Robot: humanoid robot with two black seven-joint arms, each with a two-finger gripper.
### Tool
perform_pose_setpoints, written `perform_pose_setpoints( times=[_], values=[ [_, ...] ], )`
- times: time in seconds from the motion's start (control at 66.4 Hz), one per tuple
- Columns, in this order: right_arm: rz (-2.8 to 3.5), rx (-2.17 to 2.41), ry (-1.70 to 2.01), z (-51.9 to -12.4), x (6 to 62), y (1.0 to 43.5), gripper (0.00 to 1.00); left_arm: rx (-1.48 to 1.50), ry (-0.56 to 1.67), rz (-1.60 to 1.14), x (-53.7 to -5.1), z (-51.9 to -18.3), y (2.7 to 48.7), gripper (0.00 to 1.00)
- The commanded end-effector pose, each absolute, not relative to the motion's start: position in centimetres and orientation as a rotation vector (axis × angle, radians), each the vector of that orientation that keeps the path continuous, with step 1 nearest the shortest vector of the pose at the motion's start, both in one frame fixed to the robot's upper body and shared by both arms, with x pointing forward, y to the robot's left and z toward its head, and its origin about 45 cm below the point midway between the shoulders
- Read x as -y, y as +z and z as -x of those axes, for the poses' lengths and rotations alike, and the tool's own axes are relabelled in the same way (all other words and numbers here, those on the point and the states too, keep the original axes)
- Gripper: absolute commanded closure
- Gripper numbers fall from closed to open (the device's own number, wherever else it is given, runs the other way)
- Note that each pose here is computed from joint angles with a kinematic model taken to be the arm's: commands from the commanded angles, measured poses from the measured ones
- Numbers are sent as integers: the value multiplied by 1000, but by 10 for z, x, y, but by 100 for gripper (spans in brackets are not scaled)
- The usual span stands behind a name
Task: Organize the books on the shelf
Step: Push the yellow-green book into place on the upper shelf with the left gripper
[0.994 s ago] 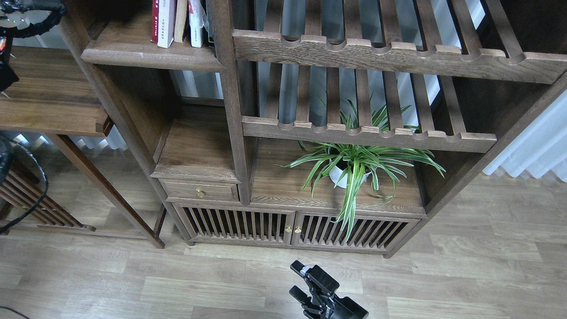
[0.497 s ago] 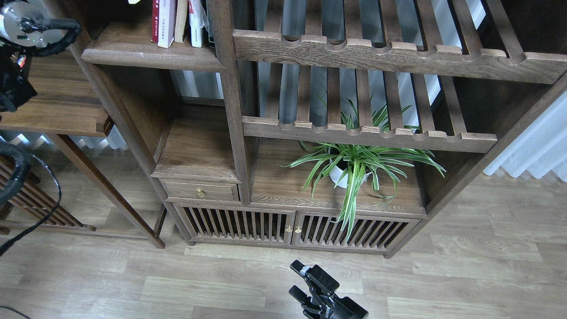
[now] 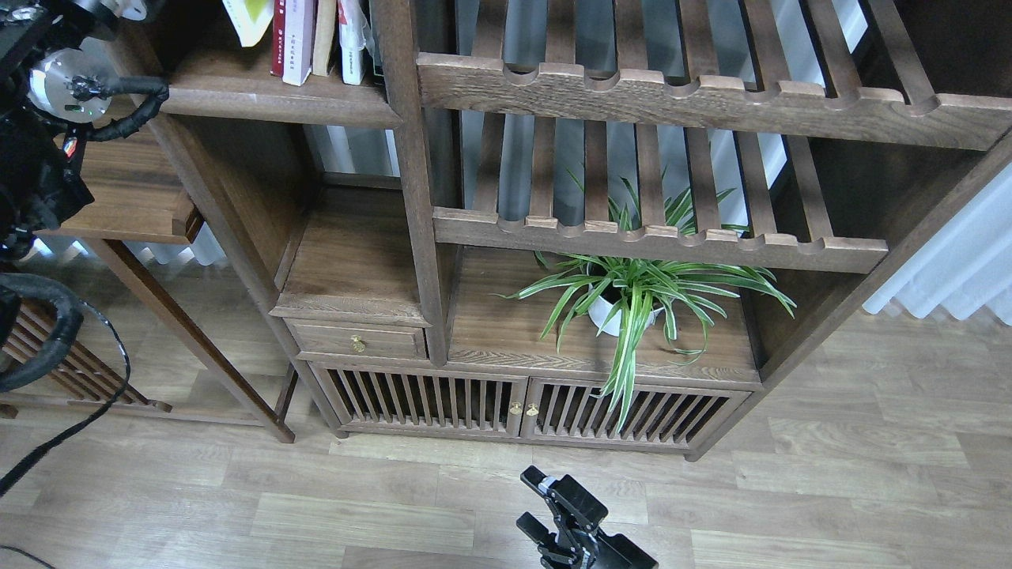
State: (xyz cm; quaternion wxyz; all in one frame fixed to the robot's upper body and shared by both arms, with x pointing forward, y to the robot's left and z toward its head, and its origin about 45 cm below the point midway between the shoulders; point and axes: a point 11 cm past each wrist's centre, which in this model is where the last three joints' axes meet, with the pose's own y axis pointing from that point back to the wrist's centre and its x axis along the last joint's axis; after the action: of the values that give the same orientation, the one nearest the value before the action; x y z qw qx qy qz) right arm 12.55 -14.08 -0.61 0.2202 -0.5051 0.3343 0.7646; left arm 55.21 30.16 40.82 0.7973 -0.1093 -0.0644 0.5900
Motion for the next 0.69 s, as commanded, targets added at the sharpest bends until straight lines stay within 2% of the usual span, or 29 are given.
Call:
perform_pose_setpoints(
  times=[0.0, 0.678],
  values=[
    [1396, -908, 2115, -126, 137, -4, 1, 139, 1276, 214, -300, -554, 410, 98],
    [1369, -912, 2119, -119, 138, -4, 1, 200, 1242, 175, -286, -553, 404, 97]
  ],
)
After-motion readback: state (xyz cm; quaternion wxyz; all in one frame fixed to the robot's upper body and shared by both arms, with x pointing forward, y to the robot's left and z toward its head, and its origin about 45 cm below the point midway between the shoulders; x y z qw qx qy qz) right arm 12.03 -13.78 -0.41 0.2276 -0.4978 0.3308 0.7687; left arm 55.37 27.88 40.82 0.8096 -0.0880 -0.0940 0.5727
